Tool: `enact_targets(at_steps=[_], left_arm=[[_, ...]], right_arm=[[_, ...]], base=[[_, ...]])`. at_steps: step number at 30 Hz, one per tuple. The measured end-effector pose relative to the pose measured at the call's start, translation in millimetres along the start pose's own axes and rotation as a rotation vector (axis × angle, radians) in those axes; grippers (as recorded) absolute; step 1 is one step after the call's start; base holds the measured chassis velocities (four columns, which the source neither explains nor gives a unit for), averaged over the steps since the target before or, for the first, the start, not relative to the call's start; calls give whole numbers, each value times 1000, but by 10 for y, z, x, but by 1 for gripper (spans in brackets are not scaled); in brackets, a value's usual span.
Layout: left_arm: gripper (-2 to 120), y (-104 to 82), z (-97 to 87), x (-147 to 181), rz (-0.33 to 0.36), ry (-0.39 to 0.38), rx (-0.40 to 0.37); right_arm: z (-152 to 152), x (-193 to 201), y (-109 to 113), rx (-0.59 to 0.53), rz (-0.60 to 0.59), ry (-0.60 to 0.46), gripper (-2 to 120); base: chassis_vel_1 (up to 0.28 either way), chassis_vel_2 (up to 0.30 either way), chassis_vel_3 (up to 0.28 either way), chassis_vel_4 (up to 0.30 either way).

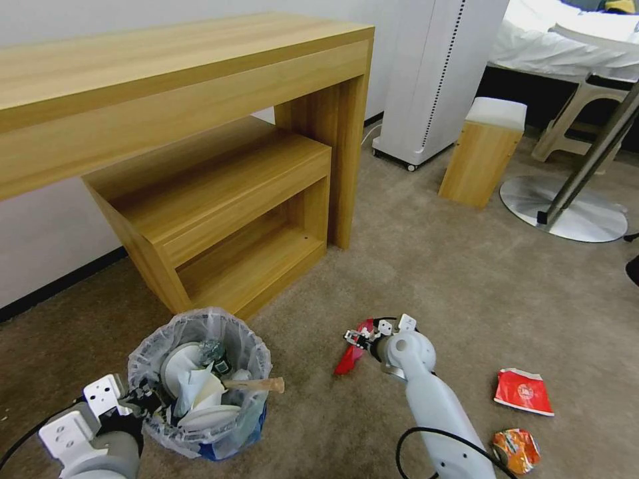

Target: Pick up the trash bin and place the garbage on the floor into it.

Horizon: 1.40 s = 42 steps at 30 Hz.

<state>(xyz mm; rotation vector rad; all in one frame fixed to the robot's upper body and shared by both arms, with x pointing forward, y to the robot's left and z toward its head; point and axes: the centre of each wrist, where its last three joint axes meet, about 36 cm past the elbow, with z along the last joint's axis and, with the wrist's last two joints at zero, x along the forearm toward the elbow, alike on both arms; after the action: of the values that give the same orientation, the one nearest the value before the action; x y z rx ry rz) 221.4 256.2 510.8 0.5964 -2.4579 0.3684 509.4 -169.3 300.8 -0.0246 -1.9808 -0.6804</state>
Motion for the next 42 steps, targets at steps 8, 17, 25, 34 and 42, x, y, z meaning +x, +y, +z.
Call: enact_targets(at_steps=[8, 17, 25, 34, 42], left_arm=[[1, 19, 16, 7, -8, 4, -3], [1, 7, 31, 12, -8, 5, -1], [1, 0, 29, 10, -7, -4, -3], [1, -5, 15, 5, -3, -14, -1], [1, -18, 0, 0, 2, -21, 2]], right_arm=[[116, -236, 47, -4, 21, 34, 92], [124, -377, -119, 17, 75, 28, 75], [68, -441, -156, 10, 66, 7, 45], [-4, -453, -144, 24, 55, -13, 13], [59, -346, -277, 79, 53, -50, 0]], base=[[0, 0, 0, 0], [0, 0, 0, 0], [0, 0, 0, 0], [0, 0, 0, 0], [0, 0, 0, 0]])
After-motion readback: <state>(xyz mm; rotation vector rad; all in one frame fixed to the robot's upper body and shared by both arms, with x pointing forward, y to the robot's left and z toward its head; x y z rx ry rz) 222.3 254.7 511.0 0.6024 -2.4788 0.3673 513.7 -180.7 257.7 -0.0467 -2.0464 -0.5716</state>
